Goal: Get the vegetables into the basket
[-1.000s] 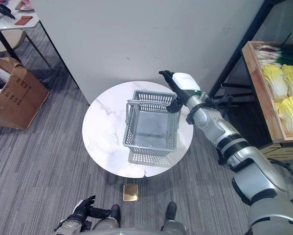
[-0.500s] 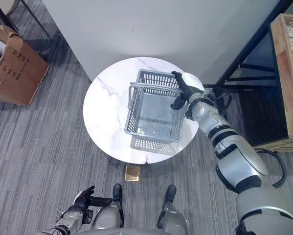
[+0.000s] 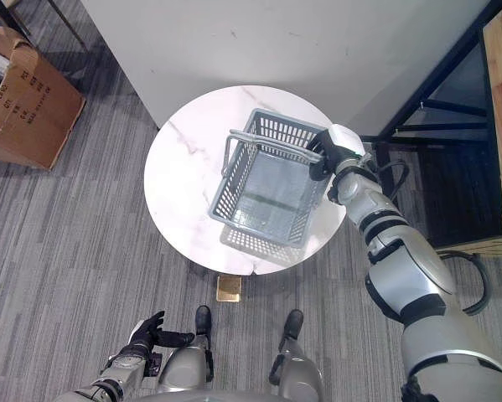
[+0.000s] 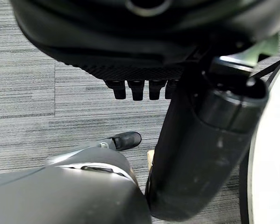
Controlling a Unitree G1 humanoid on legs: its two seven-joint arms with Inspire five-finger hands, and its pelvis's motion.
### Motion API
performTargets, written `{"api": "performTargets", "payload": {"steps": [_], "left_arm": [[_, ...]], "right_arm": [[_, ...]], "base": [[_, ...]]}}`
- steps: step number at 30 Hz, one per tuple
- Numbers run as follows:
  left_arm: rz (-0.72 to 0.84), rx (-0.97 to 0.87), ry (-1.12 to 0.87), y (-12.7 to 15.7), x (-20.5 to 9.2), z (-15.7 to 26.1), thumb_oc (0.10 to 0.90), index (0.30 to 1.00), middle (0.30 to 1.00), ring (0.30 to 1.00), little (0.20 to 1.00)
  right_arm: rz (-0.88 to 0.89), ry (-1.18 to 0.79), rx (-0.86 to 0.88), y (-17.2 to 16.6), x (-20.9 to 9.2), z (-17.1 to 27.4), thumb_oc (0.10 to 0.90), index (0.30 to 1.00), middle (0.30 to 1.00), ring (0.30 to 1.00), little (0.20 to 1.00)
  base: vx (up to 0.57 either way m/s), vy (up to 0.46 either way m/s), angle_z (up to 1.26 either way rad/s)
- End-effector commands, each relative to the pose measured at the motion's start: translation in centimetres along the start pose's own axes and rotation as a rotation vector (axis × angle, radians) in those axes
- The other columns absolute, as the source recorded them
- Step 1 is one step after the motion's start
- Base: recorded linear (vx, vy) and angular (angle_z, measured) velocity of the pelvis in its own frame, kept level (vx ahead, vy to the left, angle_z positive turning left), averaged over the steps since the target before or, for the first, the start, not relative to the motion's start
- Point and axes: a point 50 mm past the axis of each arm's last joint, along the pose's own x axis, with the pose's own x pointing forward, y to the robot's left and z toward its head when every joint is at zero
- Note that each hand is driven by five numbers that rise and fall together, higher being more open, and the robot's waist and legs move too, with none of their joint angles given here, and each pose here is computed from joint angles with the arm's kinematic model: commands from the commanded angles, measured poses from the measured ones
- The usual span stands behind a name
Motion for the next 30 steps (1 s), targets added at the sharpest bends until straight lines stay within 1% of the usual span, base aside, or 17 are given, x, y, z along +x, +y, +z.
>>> {"api": "performTargets", "payload": {"steps": [1,3,5,6,8,9,10,11,12,14,19,25,30], "left_arm": [[-0.006,0.160,0.079,0.5,-0.5,-2.7,0.900,1.000,1.000,1.000,1.000],[-0.010,0.164,0.122,0.5,-0.8,-3.8,0.900,1.000,1.000,1.000,1.000],[-0.010,0.166,0.123,0.5,-0.8,-3.8,0.900,1.000,1.000,1.000,1.000],[-0.014,0.176,0.164,0.6,-1.2,-5.0,0.900,1.000,1.000,1.000,1.000],[-0.019,0.179,0.200,0.6,-1.5,-6.1,0.900,1.000,1.000,1.000,1.000],[-0.019,0.184,0.236,0.8,-1.9,-7.0,0.900,1.000,1.000,1.000,1.000],[-0.020,0.183,0.248,0.9,-2.0,-7.4,0.900,1.000,1.000,1.000,1.000],[-0.027,0.194,0.268,0.8,-2.3,-8.0,0.900,1.000,1.000,1.000,1.000],[-0.027,0.197,0.268,0.8,-2.3,-8.1,0.900,1.000,1.000,1.000,1.000],[-0.037,0.199,0.289,0.7,-2.6,-8.7,0.900,1.000,1.000,1.000,1.000],[-0.050,0.209,0.303,0.6,-2.9,-9.4,0.900,1.000,1.000,1.000,1.000],[-0.048,0.201,0.298,0.4,-2.9,-9.3,0.900,1.000,1.000,1.000,1.000],[-0.049,0.188,0.295,0.1,-3.0,-9.4,0.900,1.000,1.000,1.000,1.000]], "right_arm": [[-0.095,-0.262,0.016,-3.0,0.4,6.2,0.400,0.300,0.300,0.300,0.300],[-0.051,-0.391,0.056,-1.7,-1.5,6.9,0.400,0.300,0.300,0.300,0.300],[-0.051,-0.389,0.057,-1.7,-1.5,6.8,0.400,0.300,0.300,0.300,0.300],[-0.018,-0.479,0.102,-1.1,-3.5,7.0,0.400,0.300,0.300,0.300,0.300],[0.008,-0.518,0.134,-0.5,-5.2,6.1,0.400,0.300,0.300,0.300,0.300],[-0.007,-0.549,0.163,-1.1,-7.0,5.0,0.400,0.300,0.300,0.300,0.300],[-0.015,-0.558,0.166,-1.3,-7.6,4.7,0.400,0.300,0.300,0.300,0.300],[-0.039,-0.566,0.200,-1.9,-8.9,3.7,0.400,0.300,0.300,0.300,0.300],[-0.039,-0.563,0.201,-1.9,-9.0,3.6,0.400,0.300,0.300,0.300,0.300],[-0.065,-0.556,0.231,-2.3,-10.4,2.3,0.400,0.300,0.300,0.300,0.300],[-0.091,-0.564,0.262,-2.7,-12.6,1.3,0.400,0.300,0.300,0.300,0.300],[-0.136,-0.539,0.271,-3.1,-14.0,0.0,0.400,0.300,0.300,0.300,0.300],[-0.163,-0.492,0.283,-2.7,-15.2,-1.4,0.400,0.300,0.300,0.300,0.300]], "base": [[0.03,0.056,-0.05],[0.04,0.052,-0.09],[0.02,0.035,-0.06],[0.04,0.063,-0.08],[0.04,0.073,-0.02],[0.02,0.058,0.03],[0.01,0.073,0.01],[-0.01,0.047,-0.03],[-0.02,0.056,-0.14],[-0.02,0.039,-0.28],[-0.02,0.018,-0.30],[0.00,0.012,-0.16],[0.00,0.033,-0.13]]}}
